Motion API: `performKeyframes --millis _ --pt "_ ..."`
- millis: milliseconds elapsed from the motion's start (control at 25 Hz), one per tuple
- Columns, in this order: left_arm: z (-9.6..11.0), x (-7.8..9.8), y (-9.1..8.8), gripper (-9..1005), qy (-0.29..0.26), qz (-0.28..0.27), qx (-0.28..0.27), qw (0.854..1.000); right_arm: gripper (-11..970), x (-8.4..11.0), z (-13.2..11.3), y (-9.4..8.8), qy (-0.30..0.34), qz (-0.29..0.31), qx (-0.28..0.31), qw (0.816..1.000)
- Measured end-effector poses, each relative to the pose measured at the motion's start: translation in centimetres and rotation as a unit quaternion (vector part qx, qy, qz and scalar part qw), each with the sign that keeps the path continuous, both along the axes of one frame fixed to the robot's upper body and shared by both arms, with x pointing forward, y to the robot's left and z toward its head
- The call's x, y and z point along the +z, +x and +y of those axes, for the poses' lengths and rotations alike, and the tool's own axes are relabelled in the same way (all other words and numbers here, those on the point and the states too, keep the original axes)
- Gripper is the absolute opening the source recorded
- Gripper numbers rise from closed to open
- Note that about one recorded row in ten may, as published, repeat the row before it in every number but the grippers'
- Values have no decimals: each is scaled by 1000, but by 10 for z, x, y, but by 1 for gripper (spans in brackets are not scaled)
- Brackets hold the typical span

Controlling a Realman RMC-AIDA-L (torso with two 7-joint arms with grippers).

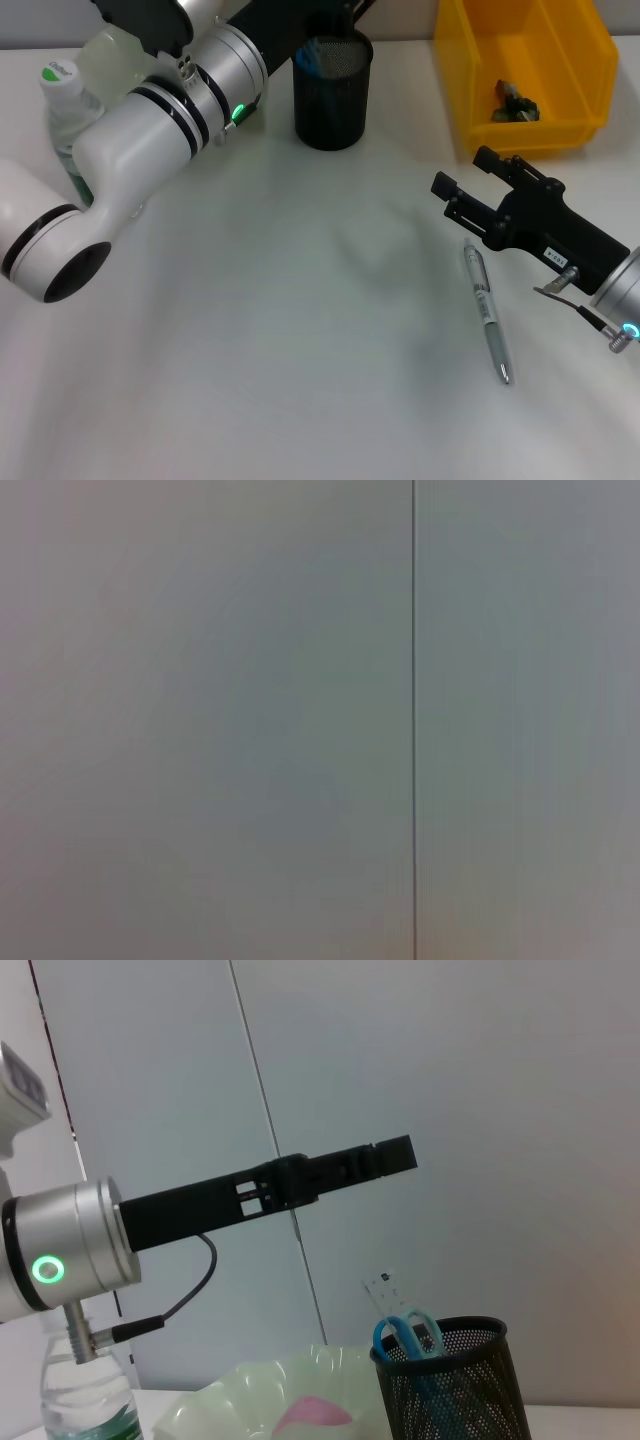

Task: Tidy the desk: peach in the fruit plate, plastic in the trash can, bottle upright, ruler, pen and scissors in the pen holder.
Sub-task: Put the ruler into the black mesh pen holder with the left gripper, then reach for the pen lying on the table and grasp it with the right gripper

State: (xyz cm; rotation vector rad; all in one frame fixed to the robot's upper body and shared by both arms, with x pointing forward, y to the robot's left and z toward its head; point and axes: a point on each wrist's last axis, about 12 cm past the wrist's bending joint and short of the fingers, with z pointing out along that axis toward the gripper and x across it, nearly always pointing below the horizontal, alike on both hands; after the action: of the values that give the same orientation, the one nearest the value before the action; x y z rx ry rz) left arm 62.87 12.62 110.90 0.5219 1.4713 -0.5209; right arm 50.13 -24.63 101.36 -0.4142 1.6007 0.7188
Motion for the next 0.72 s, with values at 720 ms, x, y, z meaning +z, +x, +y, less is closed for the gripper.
performKeyframes --millis 720 --pt "31 -10 -48 800 -106 6 -124 987 742 9 -26 1 47 35 -4 998"
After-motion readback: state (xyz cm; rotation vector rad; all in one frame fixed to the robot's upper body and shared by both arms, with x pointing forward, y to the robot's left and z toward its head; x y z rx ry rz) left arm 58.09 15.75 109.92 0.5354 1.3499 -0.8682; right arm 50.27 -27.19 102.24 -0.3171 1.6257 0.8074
